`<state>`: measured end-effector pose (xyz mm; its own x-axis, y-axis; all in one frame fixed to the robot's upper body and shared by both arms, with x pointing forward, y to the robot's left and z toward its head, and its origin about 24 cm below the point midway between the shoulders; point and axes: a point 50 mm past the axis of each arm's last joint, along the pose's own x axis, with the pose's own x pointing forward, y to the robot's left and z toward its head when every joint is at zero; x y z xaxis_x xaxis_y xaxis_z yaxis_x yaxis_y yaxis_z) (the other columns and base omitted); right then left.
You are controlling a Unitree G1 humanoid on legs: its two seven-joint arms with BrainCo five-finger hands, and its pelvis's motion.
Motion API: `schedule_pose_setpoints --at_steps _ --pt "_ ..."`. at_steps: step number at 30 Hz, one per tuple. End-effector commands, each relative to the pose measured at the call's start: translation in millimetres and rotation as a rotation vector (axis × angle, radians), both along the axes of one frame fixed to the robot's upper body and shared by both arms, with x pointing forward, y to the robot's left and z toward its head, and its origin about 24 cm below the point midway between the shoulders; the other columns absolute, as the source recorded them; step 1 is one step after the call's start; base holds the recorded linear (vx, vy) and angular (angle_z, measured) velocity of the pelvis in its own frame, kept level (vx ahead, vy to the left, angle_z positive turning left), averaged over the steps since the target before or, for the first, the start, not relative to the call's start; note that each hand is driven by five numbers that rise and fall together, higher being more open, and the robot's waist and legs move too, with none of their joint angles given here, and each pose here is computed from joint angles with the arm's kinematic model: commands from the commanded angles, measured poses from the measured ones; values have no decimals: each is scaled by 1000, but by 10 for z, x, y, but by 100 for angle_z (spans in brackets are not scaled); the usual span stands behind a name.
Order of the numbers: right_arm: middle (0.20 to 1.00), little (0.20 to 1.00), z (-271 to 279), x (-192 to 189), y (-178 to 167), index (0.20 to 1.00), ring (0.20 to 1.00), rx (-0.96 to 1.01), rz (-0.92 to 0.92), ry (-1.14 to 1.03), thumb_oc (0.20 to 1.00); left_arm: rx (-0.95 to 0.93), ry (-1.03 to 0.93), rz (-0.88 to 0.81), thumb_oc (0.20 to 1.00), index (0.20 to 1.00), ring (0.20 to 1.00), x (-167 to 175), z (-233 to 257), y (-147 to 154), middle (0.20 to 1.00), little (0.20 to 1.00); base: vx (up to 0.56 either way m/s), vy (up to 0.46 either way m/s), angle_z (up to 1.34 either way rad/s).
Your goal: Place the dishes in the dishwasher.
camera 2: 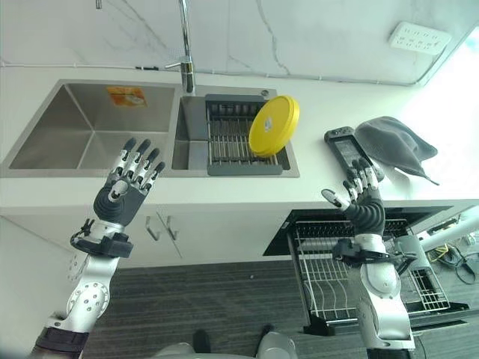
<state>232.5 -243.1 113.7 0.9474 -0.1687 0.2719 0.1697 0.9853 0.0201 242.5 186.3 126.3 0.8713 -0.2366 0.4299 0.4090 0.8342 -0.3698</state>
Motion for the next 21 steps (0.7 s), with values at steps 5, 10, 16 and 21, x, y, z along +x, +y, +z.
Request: schedule_pose_setpoints --at_steps 5,10,16,21 --pt "1000 1000 198 -93 -173 1000 1000 -81 -36 -123 1000 -9 -134 -7 1000 1000 1000 -69 202 -1 1000 1000 118 -89 14" --pt "1000 1000 255 0 -117 1000 1000 -29 -36 -137 1000 -18 -144 -24 1000 1000 1000 -79 196 -108 1000 1000 89 -138 37" --pt "1000 1000 276 84 3 1000 1000 -52 -5 -120 1000 -25 -154 -8 1000 1000 1000 -74 215 -125 1000 1000 81 -75 -4" --pt "1000 1000 355 168 91 1000 1000 -78 69 -140 1000 -8 -159 -8 1000 1000 1000 -73 193 -131 1000 1000 34 -66 1"
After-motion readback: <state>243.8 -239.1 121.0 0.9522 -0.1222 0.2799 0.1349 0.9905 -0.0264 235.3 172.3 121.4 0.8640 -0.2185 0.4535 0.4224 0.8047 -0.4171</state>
